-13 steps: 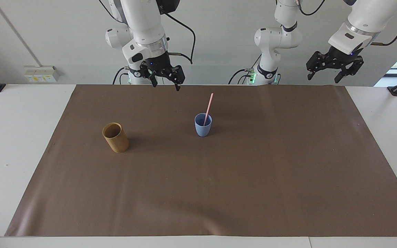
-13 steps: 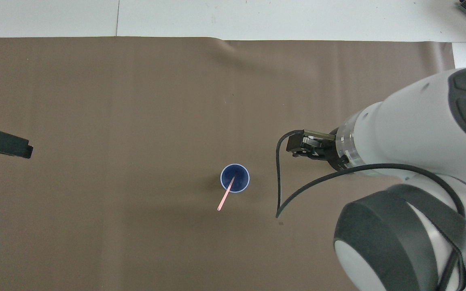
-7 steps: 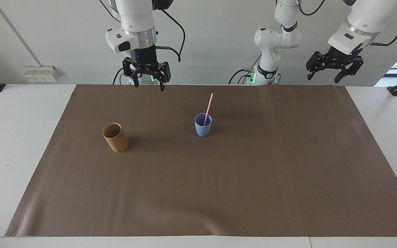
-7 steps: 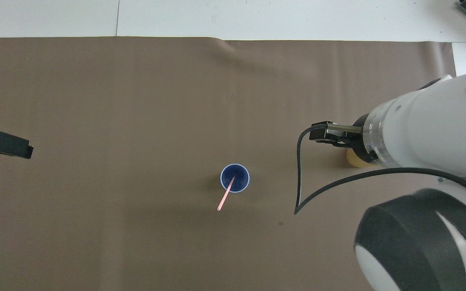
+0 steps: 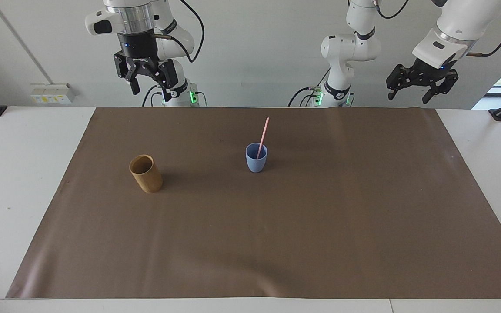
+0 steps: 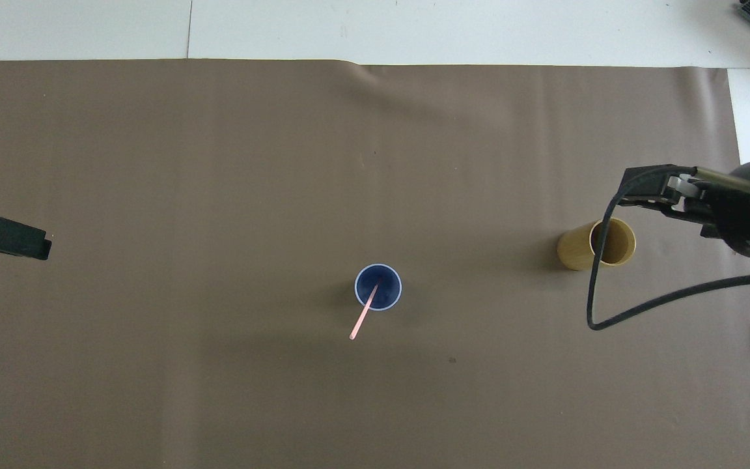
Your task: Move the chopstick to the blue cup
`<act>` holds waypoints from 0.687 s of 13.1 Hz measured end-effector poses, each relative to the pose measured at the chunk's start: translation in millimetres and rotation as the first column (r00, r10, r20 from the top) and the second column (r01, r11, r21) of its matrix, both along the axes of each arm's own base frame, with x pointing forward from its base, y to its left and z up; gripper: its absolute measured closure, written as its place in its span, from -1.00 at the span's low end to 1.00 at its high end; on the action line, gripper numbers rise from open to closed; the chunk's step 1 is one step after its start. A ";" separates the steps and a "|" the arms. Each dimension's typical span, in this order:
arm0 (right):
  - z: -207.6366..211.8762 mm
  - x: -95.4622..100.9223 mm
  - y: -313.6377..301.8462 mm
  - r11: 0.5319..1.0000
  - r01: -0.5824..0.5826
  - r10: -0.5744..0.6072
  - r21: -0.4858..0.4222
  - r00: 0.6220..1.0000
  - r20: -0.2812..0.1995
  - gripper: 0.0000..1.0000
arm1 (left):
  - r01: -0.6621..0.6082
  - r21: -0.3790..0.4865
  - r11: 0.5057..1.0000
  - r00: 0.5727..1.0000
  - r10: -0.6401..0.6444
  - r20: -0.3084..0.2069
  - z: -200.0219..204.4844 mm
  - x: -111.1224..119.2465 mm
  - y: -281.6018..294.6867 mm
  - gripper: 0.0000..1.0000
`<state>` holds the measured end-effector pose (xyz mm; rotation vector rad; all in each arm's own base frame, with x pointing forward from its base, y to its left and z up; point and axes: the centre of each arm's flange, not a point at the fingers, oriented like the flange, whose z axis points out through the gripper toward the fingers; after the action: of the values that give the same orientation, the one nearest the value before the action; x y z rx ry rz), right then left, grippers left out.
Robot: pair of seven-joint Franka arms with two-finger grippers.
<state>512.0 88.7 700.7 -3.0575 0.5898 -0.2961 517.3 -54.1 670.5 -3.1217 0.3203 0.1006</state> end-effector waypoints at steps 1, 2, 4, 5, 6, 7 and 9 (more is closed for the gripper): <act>0.6 -0.5 -18.3 1.000 -0.010 0.010 -0.006 1.000 -0.015 -1.00 | 0.000 0.000 1.000 1.000 0.000 0.000 0.0 0.0 -0.2 -1.00; -1.5 -0.2 -38.2 0.999 -0.053 0.052 -0.013 0.998 -0.039 -1.00 | 0.001 0.000 1.000 1.000 -0.001 0.000 -0.1 0.0 -0.4 -1.00; -7.6 -4.2 -76.9 0.978 -0.206 0.206 0.012 0.973 -0.104 -1.00 | 0.001 0.000 1.000 1.000 -0.001 -0.001 -0.3 0.0 -0.5 -1.00; -9.3 -8.3 -86.1 0.965 -0.259 0.260 0.025 0.957 -0.130 -1.00 | 0.001 0.000 1.000 1.000 -0.001 -0.001 -0.4 0.0 -0.5 -1.00; -11.6 -11.1 -88.8 0.957 -0.288 0.290 0.033 0.945 -0.151 -1.00 | 0.001 0.000 1.000 1.000 -0.001 -0.001 -0.5 0.0 -0.5 -1.00; -15.1 -11.0 -87.9 0.954 -0.298 0.300 0.037 0.940 -0.165 -1.00 | 0.001 0.000 1.000 1.000 -0.001 -0.001 -0.5 0.0 -0.5 -1.00; -30.3 -4.4 -88.3 0.955 -0.295 0.298 0.046 0.932 -0.208 -1.00 | 0.001 0.000 1.000 1.000 -0.001 -0.001 -0.6 0.0 -0.5 -1.00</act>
<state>507.6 0.4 670.5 -3.1236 0.1234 0.0425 517.3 -54.6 670.0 -3.1214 0.3212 0.1026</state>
